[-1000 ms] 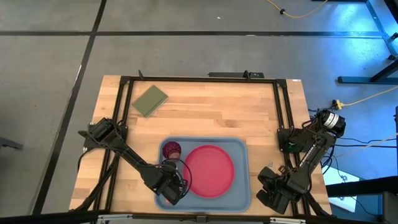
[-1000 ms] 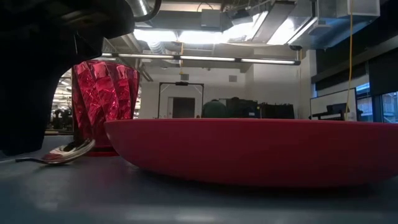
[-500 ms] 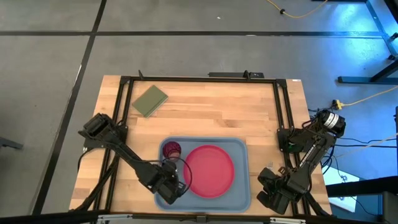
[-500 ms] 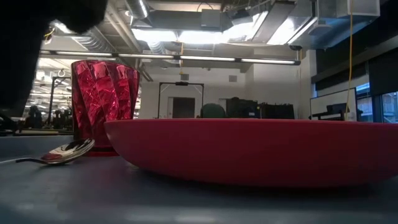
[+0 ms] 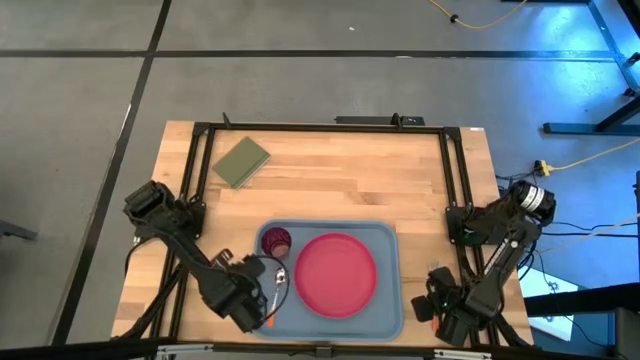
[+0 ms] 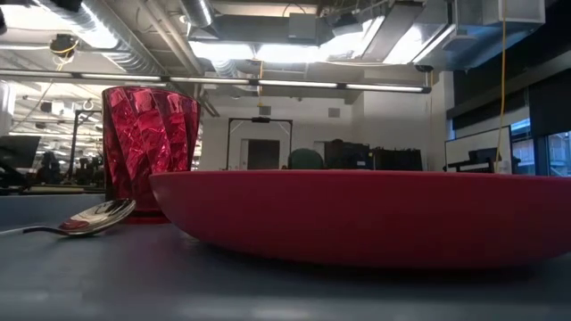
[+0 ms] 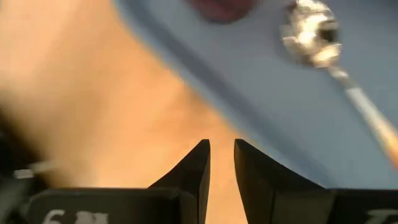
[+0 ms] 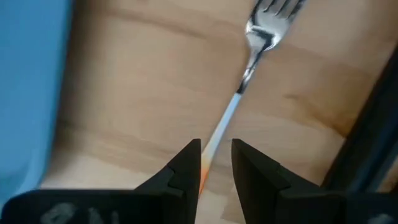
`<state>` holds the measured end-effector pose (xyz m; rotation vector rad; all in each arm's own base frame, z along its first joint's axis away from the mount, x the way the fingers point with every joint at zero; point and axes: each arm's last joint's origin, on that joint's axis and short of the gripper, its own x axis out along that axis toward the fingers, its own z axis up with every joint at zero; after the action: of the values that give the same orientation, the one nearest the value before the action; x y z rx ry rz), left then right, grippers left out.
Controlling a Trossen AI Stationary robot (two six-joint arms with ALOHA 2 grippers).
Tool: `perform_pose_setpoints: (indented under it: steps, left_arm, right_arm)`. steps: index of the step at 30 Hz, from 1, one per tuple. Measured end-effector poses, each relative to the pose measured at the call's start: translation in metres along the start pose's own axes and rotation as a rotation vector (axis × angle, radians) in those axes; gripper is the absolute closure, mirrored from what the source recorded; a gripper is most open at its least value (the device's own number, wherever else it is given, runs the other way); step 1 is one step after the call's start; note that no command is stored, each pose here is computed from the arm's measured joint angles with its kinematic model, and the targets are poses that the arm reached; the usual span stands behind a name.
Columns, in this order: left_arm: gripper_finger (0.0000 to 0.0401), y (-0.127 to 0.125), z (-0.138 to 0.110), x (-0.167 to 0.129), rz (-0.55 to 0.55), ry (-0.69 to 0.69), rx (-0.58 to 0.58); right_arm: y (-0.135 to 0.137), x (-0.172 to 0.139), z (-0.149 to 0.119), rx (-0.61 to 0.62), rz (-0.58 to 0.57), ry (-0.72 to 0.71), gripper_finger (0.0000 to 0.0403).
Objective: Pick and place plate/cup/fork/spoon on tray
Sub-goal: Put the orange fork on the blue serving tray to the right of the red plate
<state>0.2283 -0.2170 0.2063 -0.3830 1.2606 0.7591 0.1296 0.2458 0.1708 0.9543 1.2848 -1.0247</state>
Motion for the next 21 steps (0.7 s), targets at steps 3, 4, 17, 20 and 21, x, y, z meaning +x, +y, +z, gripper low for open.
perform_pose_setpoints:
  steps: [3, 4, 17, 20, 21]
  left_arm:
    - [0.0334, 0.007, -0.002, -0.001, 0.068, -0.047, 0.034]
    - [0.0334, 0.008, -0.002, -0.002, 0.08, -0.056, 0.04]
    - [0.0334, 0.011, -0.013, -0.004, 0.095, -0.003, 0.074]
    - [0.0334, 0.011, -0.017, -0.005, 0.099, 0.014, 0.087]
    - [0.0334, 0.011, -0.019, -0.006, 0.097, 0.013, 0.093]
  right_arm:
    - [0.006, 0.01, 0.003, 0.023, -0.048, -0.02, 0.0308]
    - [0.007, 0.013, 0.003, 0.028, -0.067, -0.015, 0.0308]
    - [0.018, 0.028, 0.01, 0.076, -0.139, -0.034, 0.0308]
    - [0.019, 0.032, 0.011, 0.081, -0.15, -0.043, 0.0308]
    - [0.019, 0.033, 0.011, 0.081, -0.154, -0.047, 0.0308]
